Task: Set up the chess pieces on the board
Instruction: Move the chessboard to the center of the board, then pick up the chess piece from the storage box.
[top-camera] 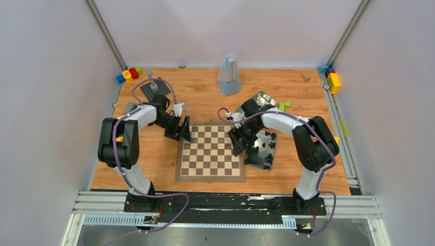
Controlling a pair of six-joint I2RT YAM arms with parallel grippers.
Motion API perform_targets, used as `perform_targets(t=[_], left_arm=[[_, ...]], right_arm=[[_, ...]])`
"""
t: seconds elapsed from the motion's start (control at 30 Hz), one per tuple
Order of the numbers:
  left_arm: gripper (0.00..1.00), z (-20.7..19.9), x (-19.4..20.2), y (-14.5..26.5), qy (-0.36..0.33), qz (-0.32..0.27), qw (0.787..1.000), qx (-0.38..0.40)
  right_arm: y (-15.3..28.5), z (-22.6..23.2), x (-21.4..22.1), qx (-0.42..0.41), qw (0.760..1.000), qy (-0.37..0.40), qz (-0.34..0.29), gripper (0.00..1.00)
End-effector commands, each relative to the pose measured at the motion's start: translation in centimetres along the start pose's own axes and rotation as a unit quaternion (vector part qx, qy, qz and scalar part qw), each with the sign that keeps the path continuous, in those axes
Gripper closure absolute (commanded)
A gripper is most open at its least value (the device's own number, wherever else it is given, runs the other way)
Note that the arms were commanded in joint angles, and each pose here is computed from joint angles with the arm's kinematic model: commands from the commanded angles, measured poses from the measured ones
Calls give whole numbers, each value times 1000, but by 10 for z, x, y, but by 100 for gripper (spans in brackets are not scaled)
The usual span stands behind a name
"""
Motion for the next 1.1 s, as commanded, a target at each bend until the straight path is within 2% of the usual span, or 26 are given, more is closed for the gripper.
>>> perform_targets(t=[0.0,0.23,0.5,0.63,0.83,1.07], left_arm=[[9,-30,-8,-5,-4,-15,996,90],[6,-26,-15,-1,-18,-17,998,65],[2,-24,-30,28,-83,-51,995,-27],[0,-22,-39,48,-120,-75,985,-101],[0,-28,-56,92,-175,-128,954,-205],[0,-52,-59,127,-216,-171,932,-235]], right_arm=[[13,15,-20,-17,996,68,-59,27],[35,10,-23,33,991,87,-92,26],[78,11,-21,95,980,99,-144,27],[89,-1,-6,136,975,80,-157,28],[104,-28,12,168,969,23,-178,32],[101,-55,18,205,961,-9,-188,43]])
Point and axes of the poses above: each gripper's point midway between its finger pads, its own y axis back along the fingers, its own z axis along the line the jaws close on, x = y × z, the point moved 7 cm from there along y, back along the fingers, and after that the axes turned 14 degrees about -y, right-handed, at the moved point
